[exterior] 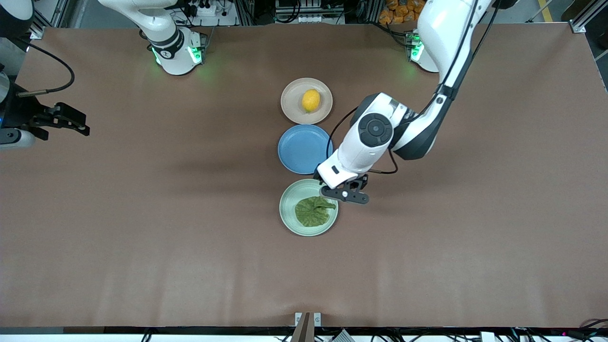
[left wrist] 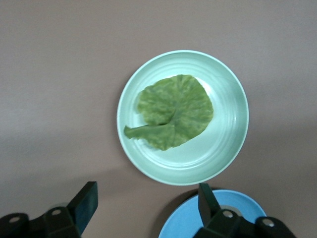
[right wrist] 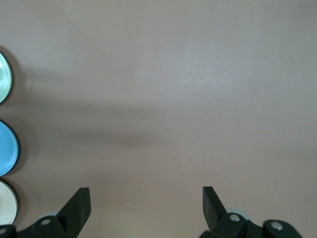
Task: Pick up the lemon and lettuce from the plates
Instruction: 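Reach the left gripper over the lettuce leaf on the green plate, then lower the left gripper and pinch the lettuce leaf's stem, then lift the lettuce off the plate and carry it beside the plates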
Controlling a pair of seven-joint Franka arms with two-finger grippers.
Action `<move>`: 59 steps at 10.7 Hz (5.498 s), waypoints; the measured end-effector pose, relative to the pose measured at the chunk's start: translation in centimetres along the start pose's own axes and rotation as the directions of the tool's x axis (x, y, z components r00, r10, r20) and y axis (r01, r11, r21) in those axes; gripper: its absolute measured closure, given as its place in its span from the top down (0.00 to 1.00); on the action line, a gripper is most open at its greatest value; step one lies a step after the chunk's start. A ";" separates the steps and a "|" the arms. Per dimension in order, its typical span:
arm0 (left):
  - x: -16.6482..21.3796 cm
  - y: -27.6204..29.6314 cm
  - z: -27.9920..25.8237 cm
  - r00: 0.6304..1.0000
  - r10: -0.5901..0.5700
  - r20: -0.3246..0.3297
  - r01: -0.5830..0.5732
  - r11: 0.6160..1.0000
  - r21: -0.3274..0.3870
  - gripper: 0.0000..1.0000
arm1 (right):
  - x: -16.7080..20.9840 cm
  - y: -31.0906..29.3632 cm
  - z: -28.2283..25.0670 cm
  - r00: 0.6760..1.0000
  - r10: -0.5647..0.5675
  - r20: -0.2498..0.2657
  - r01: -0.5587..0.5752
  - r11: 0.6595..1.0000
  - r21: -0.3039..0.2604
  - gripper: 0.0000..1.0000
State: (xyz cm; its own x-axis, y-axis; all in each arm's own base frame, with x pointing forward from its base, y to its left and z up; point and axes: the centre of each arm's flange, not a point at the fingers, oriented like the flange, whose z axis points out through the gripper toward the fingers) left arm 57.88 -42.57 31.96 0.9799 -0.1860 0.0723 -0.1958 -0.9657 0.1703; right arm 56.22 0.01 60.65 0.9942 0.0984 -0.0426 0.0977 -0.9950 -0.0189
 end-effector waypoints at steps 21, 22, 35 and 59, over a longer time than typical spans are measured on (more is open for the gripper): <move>0.1 1.8 10.8 0.976 0.160 -0.146 -0.155 0.987 0.045 0.73 | 0.0 -0.1 0.1 1.000 -0.001 0.002 0.001 1.000 0.000 1.00; 0.3 1.5 11.1 0.972 0.177 -0.155 -0.169 0.984 0.062 0.73 | 0.0 -0.1 0.1 1.000 -0.001 0.002 0.001 1.000 0.000 1.00; -0.4 2.2 13.9 0.960 0.210 -0.185 -0.202 0.977 0.062 0.10 | 0.1 -0.2 0.3 1.000 -0.004 0.005 0.004 1.000 0.000 1.00; 4.6 -37.4 0.7 0.989 -0.061 0.136 0.031 0.977 0.211 0.04 | 0.1 -0.3 0.9 1.000 -0.006 0.017 0.006 1.000 0.001 1.00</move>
State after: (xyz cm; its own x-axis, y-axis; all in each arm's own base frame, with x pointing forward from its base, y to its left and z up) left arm 69.71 -7.42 25.20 0.9861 -0.1493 -0.0731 -0.1524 -0.9875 -0.0391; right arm 56.27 0.37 59.80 0.9927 0.1047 -0.0598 0.1037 -0.9944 -0.0206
